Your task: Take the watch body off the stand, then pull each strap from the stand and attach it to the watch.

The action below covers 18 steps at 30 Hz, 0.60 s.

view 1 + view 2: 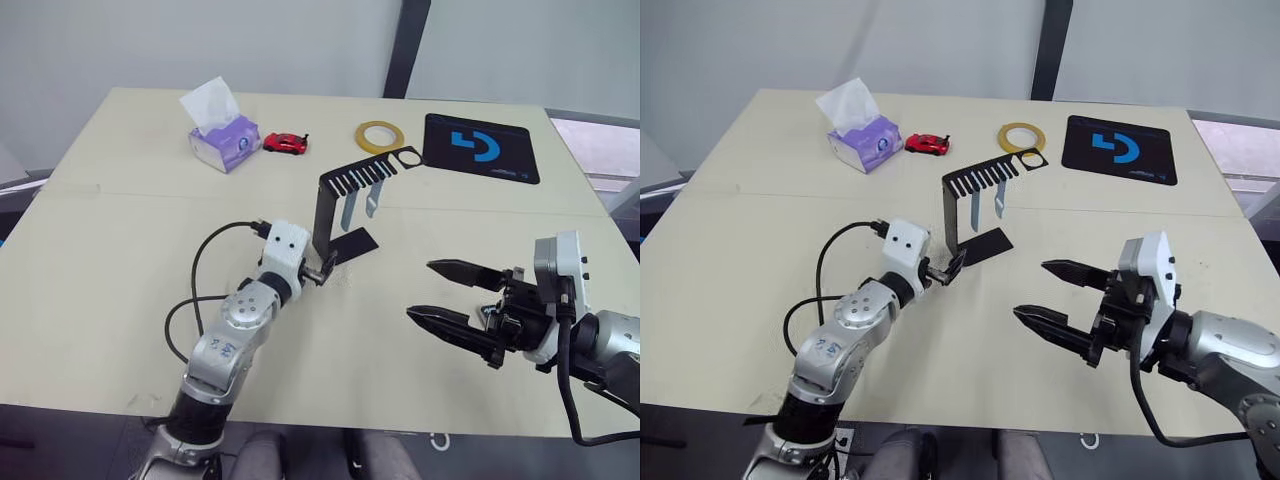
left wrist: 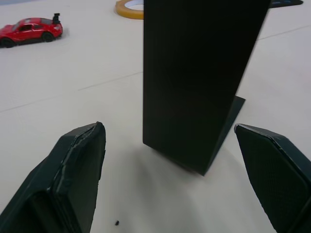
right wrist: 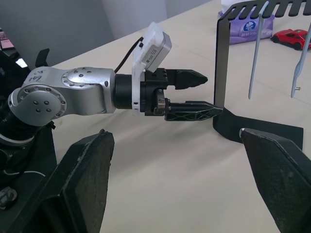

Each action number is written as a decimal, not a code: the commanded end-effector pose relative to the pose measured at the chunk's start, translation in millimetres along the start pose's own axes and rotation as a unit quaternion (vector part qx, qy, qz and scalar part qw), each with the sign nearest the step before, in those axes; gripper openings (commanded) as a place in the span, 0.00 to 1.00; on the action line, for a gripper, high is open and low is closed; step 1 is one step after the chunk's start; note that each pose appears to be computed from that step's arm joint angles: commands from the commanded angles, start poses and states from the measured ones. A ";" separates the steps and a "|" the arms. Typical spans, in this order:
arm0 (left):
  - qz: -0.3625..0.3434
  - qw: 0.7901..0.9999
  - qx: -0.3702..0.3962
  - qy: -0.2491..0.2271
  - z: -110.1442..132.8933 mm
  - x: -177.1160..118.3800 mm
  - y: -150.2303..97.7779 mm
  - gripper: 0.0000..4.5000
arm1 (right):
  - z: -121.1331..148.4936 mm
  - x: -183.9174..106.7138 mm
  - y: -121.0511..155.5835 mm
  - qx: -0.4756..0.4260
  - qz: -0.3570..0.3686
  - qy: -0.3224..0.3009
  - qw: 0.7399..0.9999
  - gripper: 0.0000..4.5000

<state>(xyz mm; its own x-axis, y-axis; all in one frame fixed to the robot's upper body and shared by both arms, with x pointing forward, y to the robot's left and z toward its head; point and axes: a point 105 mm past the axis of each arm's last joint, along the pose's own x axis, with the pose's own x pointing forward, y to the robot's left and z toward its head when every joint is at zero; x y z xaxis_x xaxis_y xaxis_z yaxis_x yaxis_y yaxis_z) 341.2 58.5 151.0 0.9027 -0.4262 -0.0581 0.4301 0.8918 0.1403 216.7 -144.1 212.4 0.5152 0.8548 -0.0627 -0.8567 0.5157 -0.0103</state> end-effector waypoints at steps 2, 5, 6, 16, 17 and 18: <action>0.013 0.999 0.013 -0.037 18.3 6.5 4.0 1.00 | 7.1 1.2 -0.7 -0.018 -0.008 -0.020 1.000 0.98; 0.025 0.998 0.020 -0.047 24.3 10.4 9.5 1.00 | 6.2 1.4 -1.4 -0.017 -0.012 -0.021 1.000 0.98; 0.028 0.998 0.022 -0.051 27.1 11.5 10.8 1.00 | 5.6 1.6 -1.6 -0.017 -0.012 -0.021 1.000 0.98; 0.022 0.998 0.030 -0.059 31.4 21.5 7.7 1.00 | 5.0 2.5 -3.5 -0.018 -0.023 -0.025 0.999 0.98; 0.023 0.997 0.031 -0.059 31.8 22.2 7.8 1.00 | 5.0 2.5 -3.6 -0.018 -0.023 -0.025 0.999 0.98; 0.023 0.997 0.033 -0.060 32.0 22.6 8.1 1.00 | 5.0 2.5 -3.8 -0.018 -0.024 -0.025 0.999 0.98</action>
<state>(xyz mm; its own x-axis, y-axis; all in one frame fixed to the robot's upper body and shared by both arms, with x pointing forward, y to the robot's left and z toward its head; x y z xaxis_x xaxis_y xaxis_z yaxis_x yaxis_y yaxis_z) 365.9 54.2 167.0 0.9175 -0.3977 0.0071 0.3899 0.9026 0.1824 222.6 -144.5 210.9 0.5537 0.8315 -0.0443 -0.8327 0.5531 -0.0251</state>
